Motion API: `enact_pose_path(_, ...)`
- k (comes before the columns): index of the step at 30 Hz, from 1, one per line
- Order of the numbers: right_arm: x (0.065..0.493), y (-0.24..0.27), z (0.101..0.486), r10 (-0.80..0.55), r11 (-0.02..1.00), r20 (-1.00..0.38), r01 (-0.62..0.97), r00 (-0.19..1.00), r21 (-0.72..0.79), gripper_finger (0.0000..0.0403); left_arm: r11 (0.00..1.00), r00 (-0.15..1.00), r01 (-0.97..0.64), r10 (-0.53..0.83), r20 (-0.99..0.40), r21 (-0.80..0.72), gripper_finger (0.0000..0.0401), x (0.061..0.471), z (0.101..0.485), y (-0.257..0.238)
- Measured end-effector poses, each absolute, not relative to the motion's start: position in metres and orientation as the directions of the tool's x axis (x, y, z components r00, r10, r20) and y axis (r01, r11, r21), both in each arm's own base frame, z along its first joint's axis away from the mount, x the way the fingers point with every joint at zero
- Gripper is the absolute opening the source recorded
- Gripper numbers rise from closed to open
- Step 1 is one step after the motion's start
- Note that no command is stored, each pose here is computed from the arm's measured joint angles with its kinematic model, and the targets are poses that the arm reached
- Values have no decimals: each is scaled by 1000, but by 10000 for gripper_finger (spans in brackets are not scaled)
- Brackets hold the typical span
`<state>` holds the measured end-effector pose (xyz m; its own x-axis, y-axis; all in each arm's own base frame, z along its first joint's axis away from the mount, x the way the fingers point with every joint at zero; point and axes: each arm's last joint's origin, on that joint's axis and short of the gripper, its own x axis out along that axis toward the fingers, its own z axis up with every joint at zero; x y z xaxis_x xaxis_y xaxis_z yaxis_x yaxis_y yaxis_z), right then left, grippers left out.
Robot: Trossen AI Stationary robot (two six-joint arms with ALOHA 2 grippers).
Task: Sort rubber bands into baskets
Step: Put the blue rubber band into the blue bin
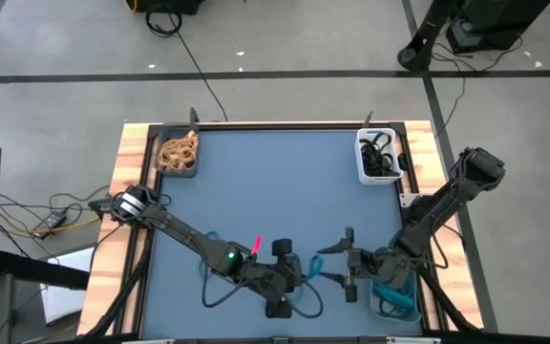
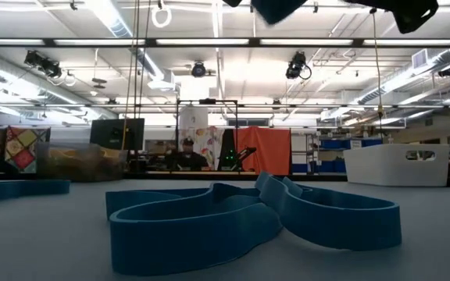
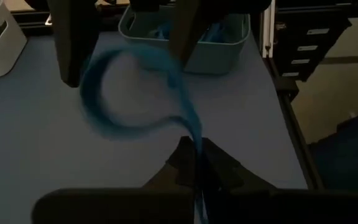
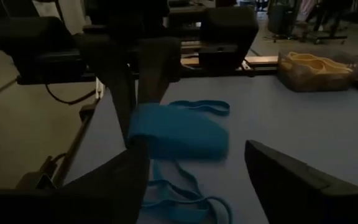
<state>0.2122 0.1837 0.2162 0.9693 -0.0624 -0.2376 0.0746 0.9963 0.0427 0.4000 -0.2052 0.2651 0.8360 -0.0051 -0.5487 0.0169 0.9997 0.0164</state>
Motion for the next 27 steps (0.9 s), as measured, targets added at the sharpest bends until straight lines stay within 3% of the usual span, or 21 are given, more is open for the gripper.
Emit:
enact_pose_path(11,216,179,215,-96,995,-238,96,967,-12,158,1000,834,17,-4,-552,19,14,400,265,-205)
enact_pose_path(17,213,183,215,-71,997,-241,60,968,-53,22,991,831,-76,3,-557,-108,20,401,264,-203)
enact_pose_path(27,179,189,237,-10,998,-228,-5,974,-65,8,973,694,-214,90,-714,-86,105,388,248,-191)
